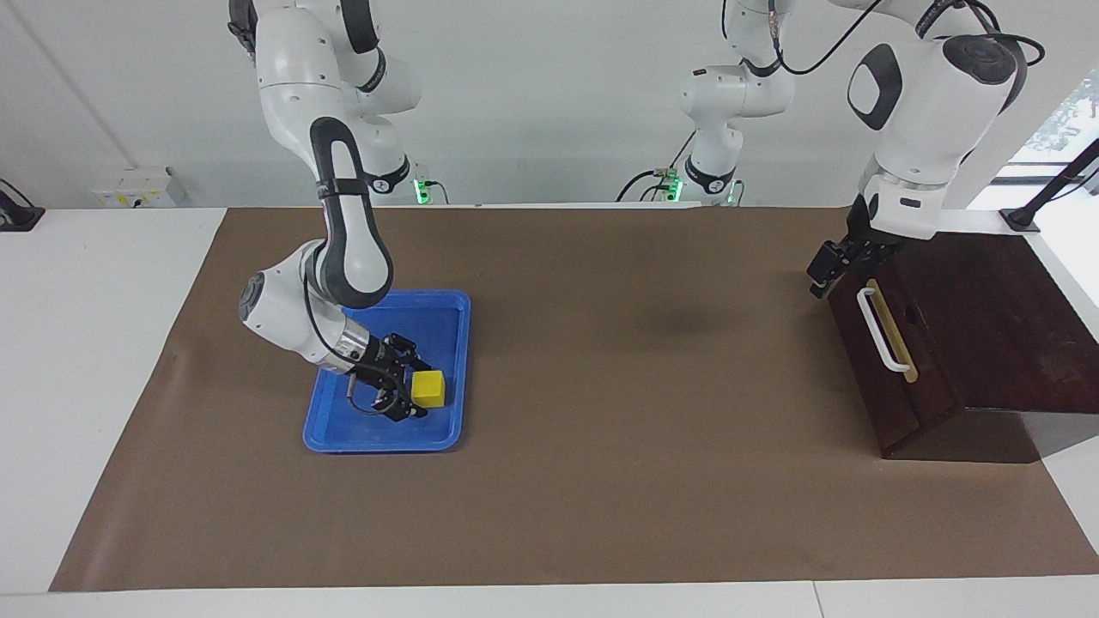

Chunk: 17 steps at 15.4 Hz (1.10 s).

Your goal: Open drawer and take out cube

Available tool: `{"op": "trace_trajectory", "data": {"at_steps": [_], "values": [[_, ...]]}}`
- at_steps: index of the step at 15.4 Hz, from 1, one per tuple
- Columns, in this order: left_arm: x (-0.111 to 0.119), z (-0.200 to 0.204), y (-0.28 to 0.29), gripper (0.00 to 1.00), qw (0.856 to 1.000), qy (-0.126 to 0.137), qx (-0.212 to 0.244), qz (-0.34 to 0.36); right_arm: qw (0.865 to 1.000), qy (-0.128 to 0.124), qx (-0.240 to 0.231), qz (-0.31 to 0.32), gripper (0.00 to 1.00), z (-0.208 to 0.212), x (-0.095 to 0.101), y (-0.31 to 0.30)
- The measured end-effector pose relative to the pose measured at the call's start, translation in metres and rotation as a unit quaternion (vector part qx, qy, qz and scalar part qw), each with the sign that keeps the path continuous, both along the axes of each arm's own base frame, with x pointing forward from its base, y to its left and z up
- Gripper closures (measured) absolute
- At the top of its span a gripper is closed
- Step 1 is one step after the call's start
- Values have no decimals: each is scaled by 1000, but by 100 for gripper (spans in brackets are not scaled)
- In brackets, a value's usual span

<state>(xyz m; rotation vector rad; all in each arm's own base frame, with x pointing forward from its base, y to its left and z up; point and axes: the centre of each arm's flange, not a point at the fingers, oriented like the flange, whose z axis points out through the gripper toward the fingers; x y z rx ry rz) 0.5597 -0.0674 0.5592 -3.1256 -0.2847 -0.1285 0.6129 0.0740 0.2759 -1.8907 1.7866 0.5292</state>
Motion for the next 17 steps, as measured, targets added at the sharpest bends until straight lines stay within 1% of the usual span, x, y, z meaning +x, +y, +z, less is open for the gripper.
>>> {"op": "trace_trajectory", "data": {"at_steps": [2, 4, 7, 8, 10, 12, 14, 15, 16, 17], "values": [[-4, 12, 7, 0, 999, 20, 5, -43, 1000, 5, 10, 3, 0, 14, -1, 4], [-7, 26, 11, 0, 997, 30, 7, -68, 1000, 11, 23, 9, 0, 32, -3, 6], [-10, 26, 12, 0, 993, 46, 9, -104, 999, 14, 28, 19, 0, 75, -3, 6], [-10, 24, 13, 0, 993, 51, 9, -108, 999, 11, 22, 25, 0, 95, -2, 4], [-9, 21, 13, 0, 992, 56, 9, -113, 999, -5, 4, 45, 0, 143, -1, -3], [-9, 17, 13, 0, 991, 62, 9, -114, 995, -28, -39, 82, 0, 191, -4, -11], [-9, 15, 11, 0, 991, 64, 9, -116, 985, -55, -93, 135, 0, 233, -7, -16], [-9, 15, 11, 0, 991, 64, 9, -117, 975, -72, -114, 176, 0, 251, -10, -17], [-9, 15, 10, 0, 991, 64, 9, -118, 962, -91, -130, 222, 0, 265, -12, -19], [-9, 15, 9, 0, 991, 64, 9, -119, 946, -109, -145, 269, 0, 277, -16, -22]]}}
